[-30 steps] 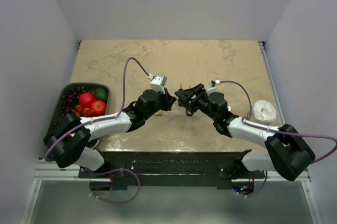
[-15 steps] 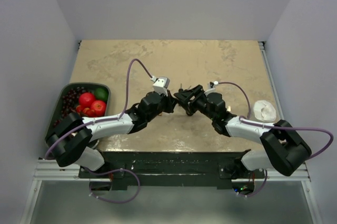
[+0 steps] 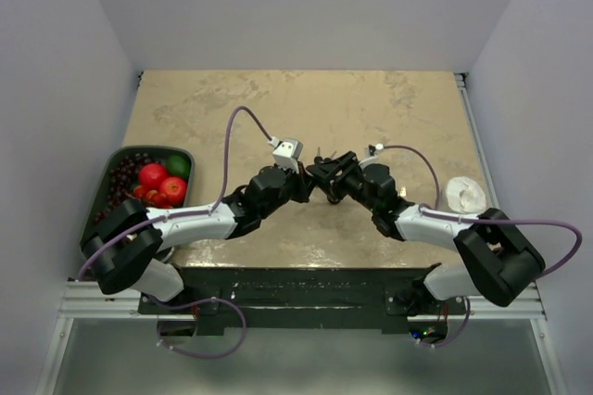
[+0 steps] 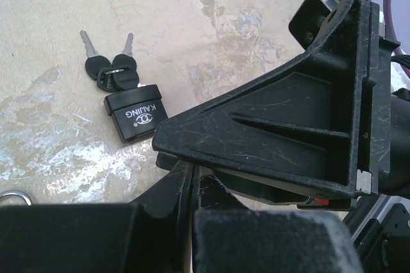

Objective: Unlock with the key

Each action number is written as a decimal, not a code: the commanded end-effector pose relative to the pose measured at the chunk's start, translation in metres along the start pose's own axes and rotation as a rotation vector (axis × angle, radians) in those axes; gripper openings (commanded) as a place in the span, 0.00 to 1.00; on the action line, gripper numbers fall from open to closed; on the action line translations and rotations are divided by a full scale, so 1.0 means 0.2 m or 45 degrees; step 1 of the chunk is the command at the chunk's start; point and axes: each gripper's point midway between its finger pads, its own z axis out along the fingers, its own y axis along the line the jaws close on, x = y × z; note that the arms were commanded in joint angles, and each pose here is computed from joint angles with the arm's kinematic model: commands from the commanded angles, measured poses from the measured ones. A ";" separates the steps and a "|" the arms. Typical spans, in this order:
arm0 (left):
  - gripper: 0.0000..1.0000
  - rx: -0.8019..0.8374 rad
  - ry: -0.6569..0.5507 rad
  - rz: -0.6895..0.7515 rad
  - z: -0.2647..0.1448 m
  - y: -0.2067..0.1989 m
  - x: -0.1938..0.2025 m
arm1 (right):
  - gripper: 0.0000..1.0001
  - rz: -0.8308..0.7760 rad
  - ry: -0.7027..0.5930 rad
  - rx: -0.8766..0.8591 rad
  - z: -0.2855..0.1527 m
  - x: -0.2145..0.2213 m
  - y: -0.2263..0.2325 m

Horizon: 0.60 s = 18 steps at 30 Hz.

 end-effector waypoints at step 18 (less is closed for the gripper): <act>0.00 0.020 -0.052 -0.002 -0.04 -0.02 -0.02 | 0.38 -0.045 -0.105 -0.048 -0.06 -0.07 0.08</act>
